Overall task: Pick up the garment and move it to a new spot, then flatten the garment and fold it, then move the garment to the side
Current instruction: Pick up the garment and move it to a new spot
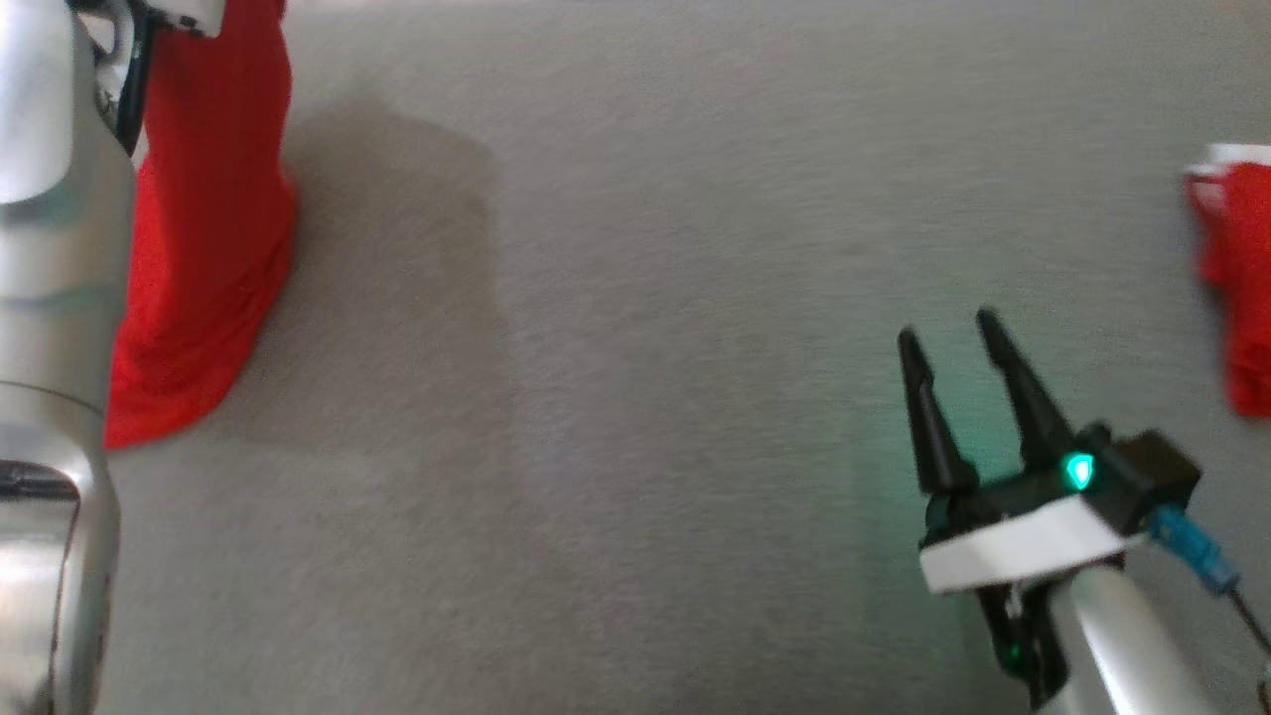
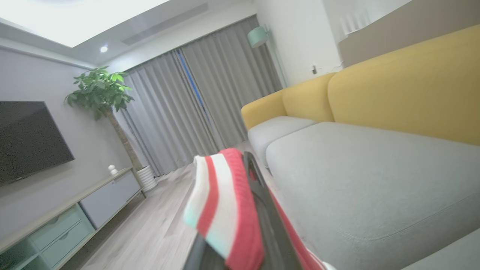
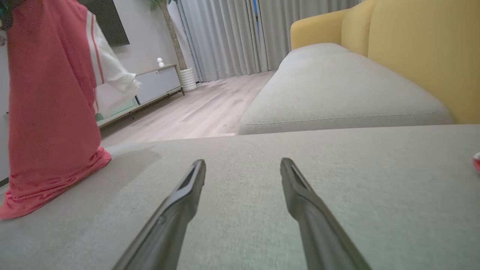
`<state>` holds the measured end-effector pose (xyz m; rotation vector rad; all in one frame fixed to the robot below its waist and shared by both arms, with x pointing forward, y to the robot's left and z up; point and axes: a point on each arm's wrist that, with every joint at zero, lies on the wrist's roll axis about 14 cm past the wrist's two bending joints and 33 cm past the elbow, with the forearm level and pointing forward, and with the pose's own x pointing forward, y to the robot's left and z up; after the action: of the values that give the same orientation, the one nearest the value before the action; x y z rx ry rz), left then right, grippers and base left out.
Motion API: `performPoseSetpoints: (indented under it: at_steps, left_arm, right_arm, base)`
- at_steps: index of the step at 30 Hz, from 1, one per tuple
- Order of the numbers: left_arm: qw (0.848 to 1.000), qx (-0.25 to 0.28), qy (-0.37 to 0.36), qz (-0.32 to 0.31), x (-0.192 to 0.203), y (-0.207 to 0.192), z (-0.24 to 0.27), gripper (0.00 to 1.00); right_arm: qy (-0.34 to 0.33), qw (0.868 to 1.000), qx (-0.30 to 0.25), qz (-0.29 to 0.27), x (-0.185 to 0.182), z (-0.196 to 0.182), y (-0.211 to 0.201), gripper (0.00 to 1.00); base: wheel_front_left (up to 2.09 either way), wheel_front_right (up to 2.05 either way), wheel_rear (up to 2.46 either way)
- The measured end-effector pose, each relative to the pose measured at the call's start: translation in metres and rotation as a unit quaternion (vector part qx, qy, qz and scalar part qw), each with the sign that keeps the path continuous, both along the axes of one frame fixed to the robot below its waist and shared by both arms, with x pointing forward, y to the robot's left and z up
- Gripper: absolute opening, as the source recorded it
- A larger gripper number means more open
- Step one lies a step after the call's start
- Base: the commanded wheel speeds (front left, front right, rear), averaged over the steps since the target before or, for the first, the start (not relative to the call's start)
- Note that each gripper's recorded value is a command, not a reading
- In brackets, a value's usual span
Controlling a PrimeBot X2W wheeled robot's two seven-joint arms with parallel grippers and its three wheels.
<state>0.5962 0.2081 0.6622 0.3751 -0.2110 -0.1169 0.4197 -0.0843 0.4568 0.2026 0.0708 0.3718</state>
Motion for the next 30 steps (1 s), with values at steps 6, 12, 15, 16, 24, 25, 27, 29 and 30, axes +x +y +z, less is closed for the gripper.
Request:
performPoseSetpoints:
  at_steps: [6, 12, 15, 16, 24, 25, 27, 29, 30]
  left_arm:
    - [0.993, 0.005, -0.071, -0.098, -0.009, -0.088, 0.061, 0.00]
    - [0.973, -0.001, -0.121, -0.195, -0.045, -0.179, 0.108, 0.00]
    - [0.967, 0.010, -0.118, -0.224, -0.056, -0.203, 0.102, 0.00]
    - [0.965, 0.008, -0.110, -0.240, -0.062, -0.214, 0.094, 0.00]
    - [0.963, -0.039, 0.082, -0.255, -0.084, -0.218, -0.077, 0.00]
    - [0.960, -0.050, 0.115, -0.249, -0.091, -0.214, -0.106, 0.00]
    - [0.954, -0.069, 0.175, -0.234, -0.111, -0.207, -0.157, 0.00]
    - [0.945, -0.096, 0.226, -0.217, -0.136, -0.203, -0.199, 0.00]
    - [0.940, -0.108, 0.246, -0.211, -0.149, -0.203, -0.214, 0.00]
  right_arm:
    - [-0.009, 0.998, 0.000, -0.065, -0.039, 0.016, -0.039, 1.00]
    - [-0.039, 0.991, 0.008, -0.130, -0.076, 0.039, -0.074, 1.00]
    - [-0.044, 0.989, 0.011, -0.141, -0.083, 0.043, -0.078, 1.00]
    - [-0.048, 0.988, 0.012, -0.144, -0.085, 0.045, -0.080, 1.00]
    - [-0.039, 0.988, 0.015, -0.150, -0.084, 0.039, -0.082, 1.00]
    - [-0.035, 0.988, 0.016, -0.149, -0.083, 0.037, -0.080, 1.00]
    - [-0.027, 0.989, 0.019, -0.146, -0.081, 0.033, -0.078, 1.00]
    - [-0.023, 0.989, 0.021, -0.143, -0.078, 0.030, -0.075, 1.00]
    - [-0.022, 0.989, 0.021, -0.142, -0.077, 0.030, -0.074, 1.00]
  base:
    - [0.00, 0.00, 0.00]
    - [0.00, 0.00, 0.00]
    - [0.00, 0.00, 0.00]
    - [0.00, 0.00, 0.00]
    - [0.00, 0.00, 0.00]
    - [0.00, 0.00, 0.00]
    - [0.00, 0.00, 0.00]
    - [0.00, 0.00, 0.00]
    - [0.00, 0.00, 0.00]
